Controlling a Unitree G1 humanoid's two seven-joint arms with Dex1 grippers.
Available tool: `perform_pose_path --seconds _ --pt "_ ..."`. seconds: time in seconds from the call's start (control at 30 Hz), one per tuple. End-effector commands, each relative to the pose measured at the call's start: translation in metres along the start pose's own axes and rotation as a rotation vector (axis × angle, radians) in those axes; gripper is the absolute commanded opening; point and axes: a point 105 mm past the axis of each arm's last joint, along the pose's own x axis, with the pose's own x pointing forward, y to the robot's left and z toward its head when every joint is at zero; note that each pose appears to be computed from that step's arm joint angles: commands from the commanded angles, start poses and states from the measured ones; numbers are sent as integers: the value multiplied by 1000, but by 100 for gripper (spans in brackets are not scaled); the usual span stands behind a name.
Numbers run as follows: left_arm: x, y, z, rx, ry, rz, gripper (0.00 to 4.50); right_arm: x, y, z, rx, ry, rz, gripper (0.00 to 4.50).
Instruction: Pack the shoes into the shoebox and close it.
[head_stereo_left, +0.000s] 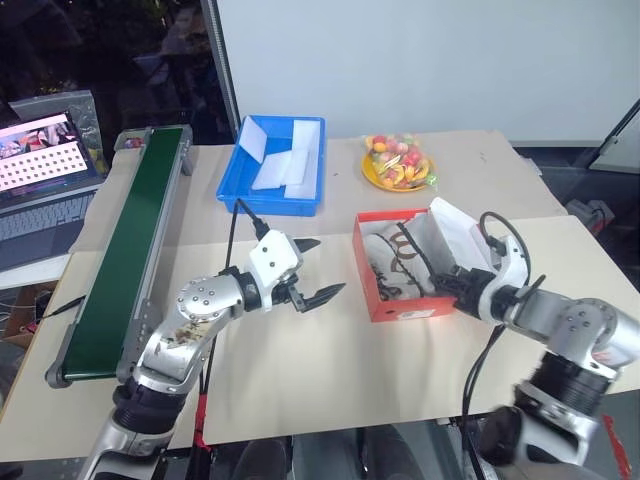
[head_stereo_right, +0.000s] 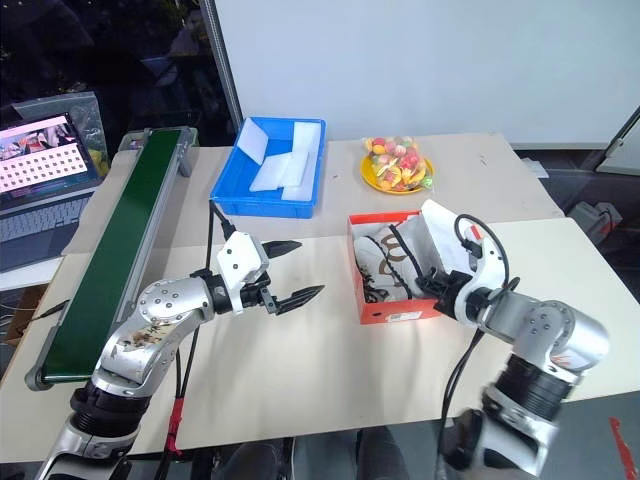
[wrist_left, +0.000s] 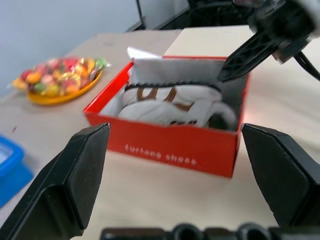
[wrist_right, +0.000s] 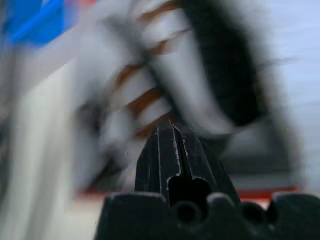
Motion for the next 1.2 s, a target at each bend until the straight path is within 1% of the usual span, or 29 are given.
perform_pose_path --seconds 0.03,0.07,0.3,0.37,0.47,0.6,0.73,0.83,0.9,1.0,1.1,1.2 --pt "-3 2 14 33 -39 9 450 -12 11 29 12 -128 -50 3" --pt "-3 1 13 33 -39 8 450 -14 12 31 9 -135 -47 3" --pt "-5 0 12 33 -35 7 450 -50 -24 46 -111 -153 -104 3" --pt "-6 0 11 32 -34 10 450 -59 -32 46 -123 -147 -132 3" --pt "-7 1 10 29 -34 13 450 -69 -52 36 -111 -113 -218 3" --pt "-7 -1 10 25 -35 10 450 -63 -56 28 -18 -82 -281 3" --pt "-7 -4 12 16 -37 10 450 -41 -52 34 239 -78 -419 3" --pt "-10 -3 12 19 -31 20 450 -31 -45 38 334 -38 -443 3" --pt "-12 -2 12 18 -27 25 450 -30 -50 39 368 -20 -484 3" --pt "-13 -2 12 23 -23 32 450 -37 -64 46 372 -20 -551 3" --pt "-15 -2 12 23 -21 37 450 -46 -71 56 331 -44 -574 3" --pt "-15 -2 11 18 -21 43 450 -54 -80 55 294 -55 -602 3"
